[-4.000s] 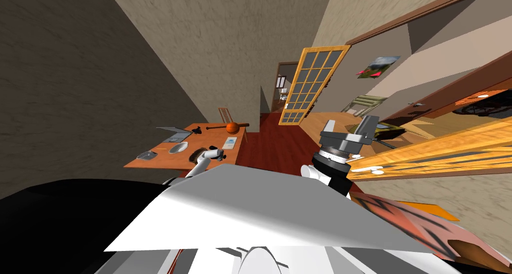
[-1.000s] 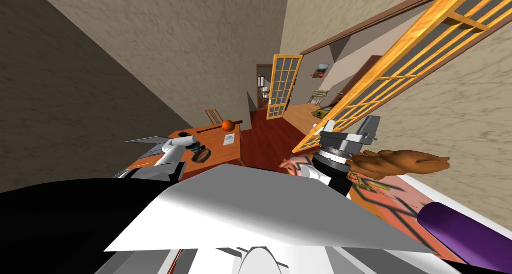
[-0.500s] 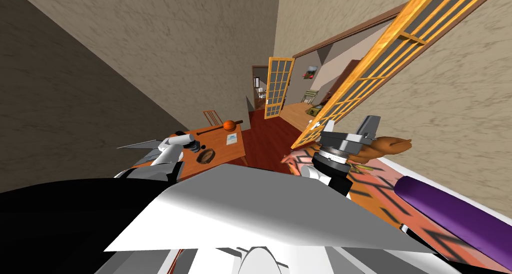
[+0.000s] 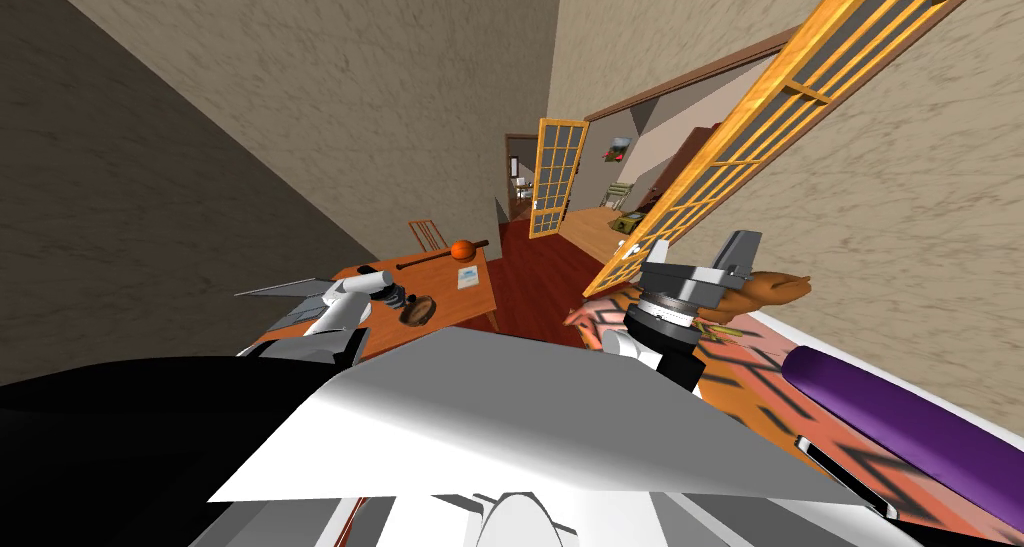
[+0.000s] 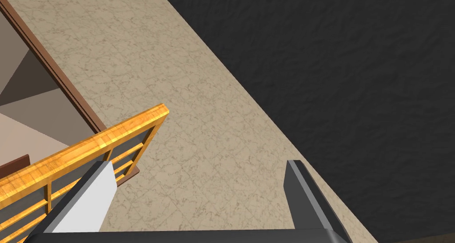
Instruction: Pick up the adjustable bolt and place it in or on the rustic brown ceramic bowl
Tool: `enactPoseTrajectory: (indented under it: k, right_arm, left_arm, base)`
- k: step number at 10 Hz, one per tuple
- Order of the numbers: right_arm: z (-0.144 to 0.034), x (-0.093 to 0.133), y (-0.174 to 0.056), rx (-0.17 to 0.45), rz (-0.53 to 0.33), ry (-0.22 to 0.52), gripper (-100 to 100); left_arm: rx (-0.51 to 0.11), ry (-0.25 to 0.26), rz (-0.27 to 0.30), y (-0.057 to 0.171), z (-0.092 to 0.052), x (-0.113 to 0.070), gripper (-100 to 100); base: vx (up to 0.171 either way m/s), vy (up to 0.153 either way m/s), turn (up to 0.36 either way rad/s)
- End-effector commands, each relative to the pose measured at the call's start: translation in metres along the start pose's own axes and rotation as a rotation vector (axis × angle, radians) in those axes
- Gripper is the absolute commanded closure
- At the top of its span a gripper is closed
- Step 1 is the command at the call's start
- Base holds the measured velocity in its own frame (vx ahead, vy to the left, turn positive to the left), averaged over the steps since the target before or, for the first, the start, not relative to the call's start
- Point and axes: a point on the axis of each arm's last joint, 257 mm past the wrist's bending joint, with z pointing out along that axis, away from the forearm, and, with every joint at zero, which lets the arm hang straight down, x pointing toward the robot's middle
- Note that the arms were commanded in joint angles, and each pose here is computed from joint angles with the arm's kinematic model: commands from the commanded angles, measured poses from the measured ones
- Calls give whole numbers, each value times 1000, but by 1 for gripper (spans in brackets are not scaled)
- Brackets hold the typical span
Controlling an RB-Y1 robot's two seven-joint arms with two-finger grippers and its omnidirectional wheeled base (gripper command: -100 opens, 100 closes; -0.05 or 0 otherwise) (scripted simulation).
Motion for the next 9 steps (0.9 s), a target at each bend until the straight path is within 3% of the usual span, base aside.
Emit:
enactPoseTrajectory:
  k: [1,4,5,6,9]
  right_arm:
    - [0,0,0,0,0,0,0]
    - [0,0,0,0,0,0,0]
    - [0,0,0,0,0,0,0]
    - [0,0,0,0,0,0,0]
    - [0,0,0,0,0,0,0]
  left_arm:
    - [0,0,0,0,0,0,-100]
    - [0,0,0,0,0,0,-100]
    - [0,0,0,0,0,0,0]
    - [2,1,0,-7,-10,-3,-100]
    - [6,1,0,-20,-31,-9,-100]
  base:
    - [0,0,0]
    - [0,0,0]
    - [0,0,0]
    - [-7,-12,5]
    - [-9,-27,8]
